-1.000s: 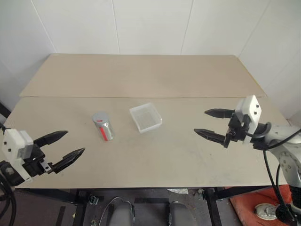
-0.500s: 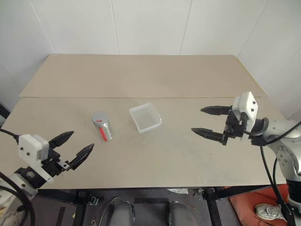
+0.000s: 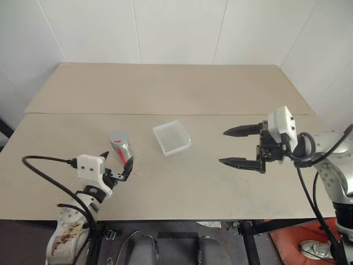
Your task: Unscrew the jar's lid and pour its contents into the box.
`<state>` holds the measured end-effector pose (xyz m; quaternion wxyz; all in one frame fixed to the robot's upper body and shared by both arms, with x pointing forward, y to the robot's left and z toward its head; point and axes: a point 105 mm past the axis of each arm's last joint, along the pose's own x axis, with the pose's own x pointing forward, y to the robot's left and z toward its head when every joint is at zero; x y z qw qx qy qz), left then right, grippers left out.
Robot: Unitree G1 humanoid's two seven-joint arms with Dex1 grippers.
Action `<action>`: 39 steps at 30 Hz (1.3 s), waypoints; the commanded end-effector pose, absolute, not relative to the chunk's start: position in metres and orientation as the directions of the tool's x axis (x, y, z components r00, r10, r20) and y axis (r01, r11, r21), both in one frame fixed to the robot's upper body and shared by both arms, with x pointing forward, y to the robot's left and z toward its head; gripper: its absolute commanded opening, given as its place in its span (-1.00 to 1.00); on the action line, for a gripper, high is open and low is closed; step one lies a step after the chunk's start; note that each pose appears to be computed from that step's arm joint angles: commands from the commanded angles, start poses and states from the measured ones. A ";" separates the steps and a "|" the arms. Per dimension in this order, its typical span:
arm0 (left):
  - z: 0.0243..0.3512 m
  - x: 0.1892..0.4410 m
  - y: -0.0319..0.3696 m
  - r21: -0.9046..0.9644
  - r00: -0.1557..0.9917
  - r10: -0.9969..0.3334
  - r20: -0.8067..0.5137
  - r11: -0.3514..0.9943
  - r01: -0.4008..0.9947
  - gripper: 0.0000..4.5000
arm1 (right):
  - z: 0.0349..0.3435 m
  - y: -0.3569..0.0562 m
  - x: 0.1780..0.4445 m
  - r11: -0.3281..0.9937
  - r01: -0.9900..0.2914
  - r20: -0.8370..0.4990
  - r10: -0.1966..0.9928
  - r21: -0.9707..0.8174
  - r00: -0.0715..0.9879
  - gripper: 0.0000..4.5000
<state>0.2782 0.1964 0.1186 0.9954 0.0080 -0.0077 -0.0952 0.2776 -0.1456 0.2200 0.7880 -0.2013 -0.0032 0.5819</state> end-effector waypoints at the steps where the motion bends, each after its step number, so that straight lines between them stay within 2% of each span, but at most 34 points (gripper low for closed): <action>1: 0.123 0.284 0.187 0.022 0.983 -0.172 0.058 0.985 0.171 0.98 | 0.233 -0.144 0.274 0.232 -0.895 -0.199 0.925 -0.381 0.325 1.00; 12: 0.122 0.306 0.181 0.056 0.990 0.050 0.130 0.997 -0.058 0.98 | 0.233 -0.148 0.272 0.232 -0.886 -0.191 0.925 -0.401 0.329 1.00; 26: 0.131 0.331 0.169 0.044 0.982 0.067 0.179 0.996 -0.076 0.98 | 0.235 -0.150 0.269 0.214 -0.883 -0.195 0.928 -0.419 0.317 1.00; 29: 0.133 0.335 0.162 0.032 0.979 0.046 0.198 0.998 -0.053 0.73 | 0.236 -0.152 0.268 0.214 -0.881 -0.199 0.926 -0.422 0.320 1.00; 35: 0.134 0.334 0.162 0.073 0.974 0.044 0.224 0.995 -0.061 -0.11 | 0.236 -0.152 0.264 0.214 -0.881 -0.196 0.927 -0.421 0.319 1.00; 39: 0.142 0.335 0.166 0.073 0.972 0.024 0.236 0.996 -0.043 -0.14 | 0.237 -0.147 0.259 0.203 -0.887 -0.173 0.939 -0.415 0.297 1.00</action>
